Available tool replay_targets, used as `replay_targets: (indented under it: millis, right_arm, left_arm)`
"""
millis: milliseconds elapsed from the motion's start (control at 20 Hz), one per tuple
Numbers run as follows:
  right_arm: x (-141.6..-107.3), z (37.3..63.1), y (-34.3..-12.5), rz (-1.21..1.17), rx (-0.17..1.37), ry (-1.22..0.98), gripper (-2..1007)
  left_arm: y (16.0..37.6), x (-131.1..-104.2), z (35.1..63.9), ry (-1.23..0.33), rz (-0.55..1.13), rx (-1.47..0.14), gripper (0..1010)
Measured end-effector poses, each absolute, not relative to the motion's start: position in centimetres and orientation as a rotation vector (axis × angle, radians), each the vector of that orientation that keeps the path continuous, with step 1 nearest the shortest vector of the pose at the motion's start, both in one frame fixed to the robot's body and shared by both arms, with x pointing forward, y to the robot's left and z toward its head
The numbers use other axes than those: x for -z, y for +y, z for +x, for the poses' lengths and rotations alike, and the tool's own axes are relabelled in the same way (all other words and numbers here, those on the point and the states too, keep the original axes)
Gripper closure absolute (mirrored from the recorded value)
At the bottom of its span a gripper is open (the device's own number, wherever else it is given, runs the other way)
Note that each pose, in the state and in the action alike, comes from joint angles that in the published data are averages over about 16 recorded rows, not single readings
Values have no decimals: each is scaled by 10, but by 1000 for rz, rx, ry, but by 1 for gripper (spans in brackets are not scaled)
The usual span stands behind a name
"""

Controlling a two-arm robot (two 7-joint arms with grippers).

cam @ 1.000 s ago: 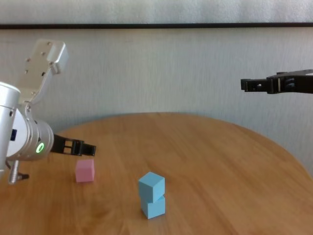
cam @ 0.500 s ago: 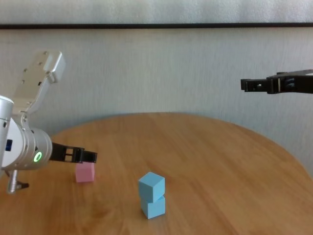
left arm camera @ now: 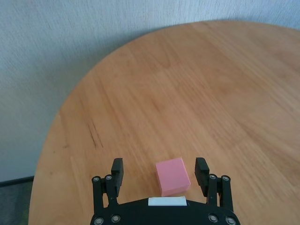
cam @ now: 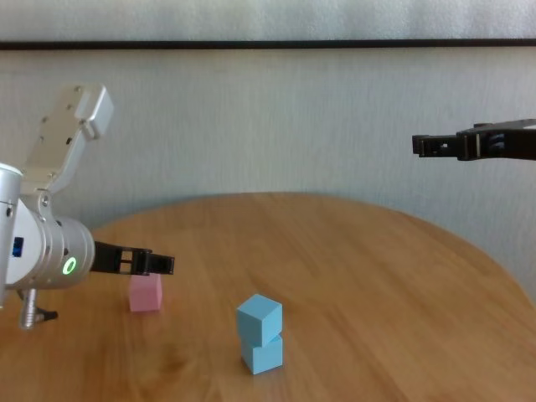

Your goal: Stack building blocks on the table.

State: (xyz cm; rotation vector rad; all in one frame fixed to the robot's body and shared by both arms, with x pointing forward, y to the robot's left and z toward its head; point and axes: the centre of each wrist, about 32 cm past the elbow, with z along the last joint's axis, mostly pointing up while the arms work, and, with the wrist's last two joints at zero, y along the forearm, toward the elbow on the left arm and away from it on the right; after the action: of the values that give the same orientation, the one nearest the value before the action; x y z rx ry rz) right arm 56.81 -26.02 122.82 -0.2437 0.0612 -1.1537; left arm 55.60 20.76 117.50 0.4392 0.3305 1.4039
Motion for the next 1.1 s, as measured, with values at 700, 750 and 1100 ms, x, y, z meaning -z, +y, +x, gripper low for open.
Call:
replay_targets:
  millis: [700, 750, 1100]
  right_arm:
    - [-1228, 568, -260, -244, 1154, 61, 0]
    - [-1228, 568, -260, -244, 1154, 61, 0]
    - [-1228, 568, -260, -244, 1154, 61, 1]
  left_arm:
    - [210, -1173, 564, 344, 449, -1374, 8]
    - [210, -1173, 564, 346, 449, -1371, 8]
    - [211, -1174, 567, 367, 456, -1355, 8]
